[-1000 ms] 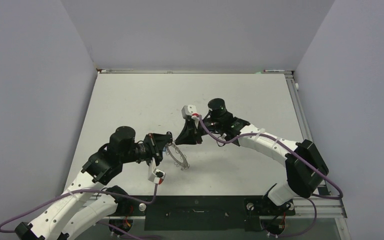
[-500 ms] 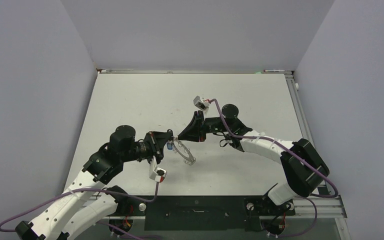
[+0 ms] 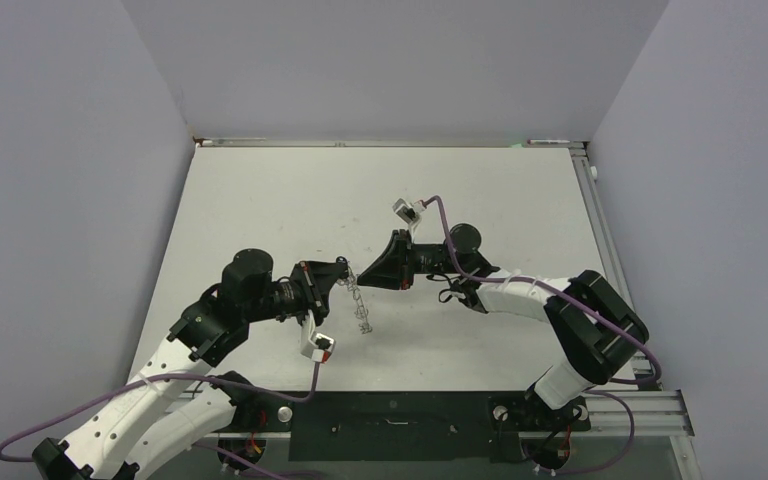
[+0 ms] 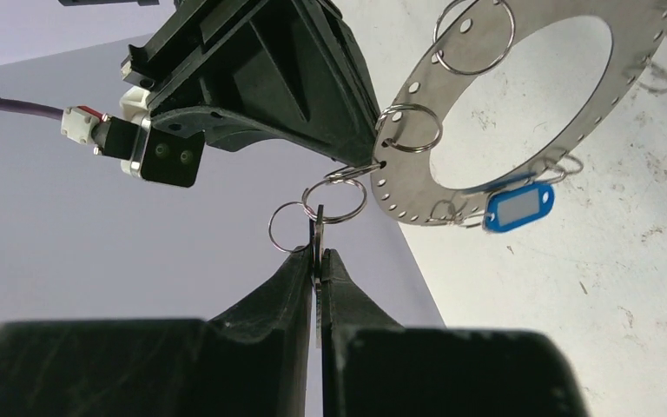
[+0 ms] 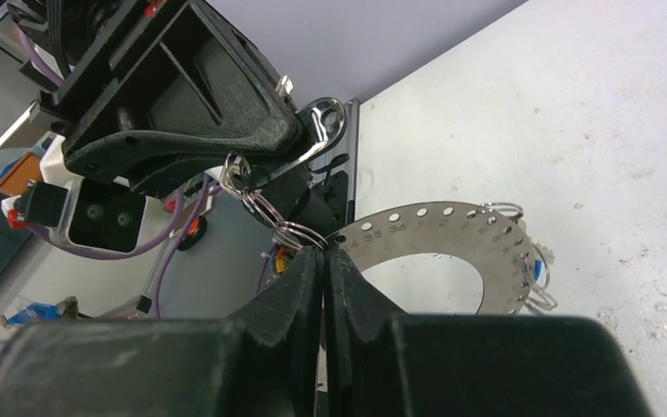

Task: Remove the keys from the keyring

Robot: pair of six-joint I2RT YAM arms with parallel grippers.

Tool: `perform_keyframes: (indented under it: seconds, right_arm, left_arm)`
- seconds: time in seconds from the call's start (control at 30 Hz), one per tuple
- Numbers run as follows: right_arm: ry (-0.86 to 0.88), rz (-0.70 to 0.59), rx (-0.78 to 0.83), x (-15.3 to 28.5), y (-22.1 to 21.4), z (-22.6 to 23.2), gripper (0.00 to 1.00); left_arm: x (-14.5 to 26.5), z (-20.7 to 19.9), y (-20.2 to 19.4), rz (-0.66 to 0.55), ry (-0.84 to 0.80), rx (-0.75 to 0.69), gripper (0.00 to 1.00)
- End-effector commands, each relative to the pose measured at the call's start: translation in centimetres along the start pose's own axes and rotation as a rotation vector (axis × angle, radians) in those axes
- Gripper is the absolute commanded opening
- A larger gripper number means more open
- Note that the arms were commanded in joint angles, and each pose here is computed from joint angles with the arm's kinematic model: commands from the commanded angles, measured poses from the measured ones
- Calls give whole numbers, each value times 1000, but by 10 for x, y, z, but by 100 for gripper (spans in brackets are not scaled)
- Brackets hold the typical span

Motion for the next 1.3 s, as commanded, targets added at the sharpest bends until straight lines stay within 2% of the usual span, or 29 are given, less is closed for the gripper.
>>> perform_keyframes:
  seconds: [0.0,0.13,0.37,0.53,0.67,0.87,1.07,1.27]
  right_arm:
    - [62,-26,187,-1,5,17,9]
    - [66,-7,303,-1,10,23,23]
    - [106,31,430,1,21,30,40]
    - [111,46,516,0,35,32,44]
    - [76,92,547,-3,40,24,51]
    - [45,208,663,-6,41,14,56]
    - [91,367,791,-10,28,12,54]
    - [103,380,793,-16,24,13,49]
  left_arm:
    - [3,11,-1,7,48,-41,0]
    - [2,11,-1,1,44,-47,0]
    - [2,9,0,5,40,-50,0]
    - [5,8,2,-1,35,-46,0]
    - [7,7,4,-3,33,-49,0]
    - [7,6,6,-16,27,-52,0]
    - [5,7,5,-27,28,-53,0]
    - [3,5,6,-40,20,-58,0]
Point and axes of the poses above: each gripper's point midway between its finger pads, its own x axis back along the fingers, its own z axis along the line the jaws close on, y = z × x, the point moved 10 cm from there along x, back along the fingers, and after that the axes turned 12 degrees about -x, right-handed, at the moved point
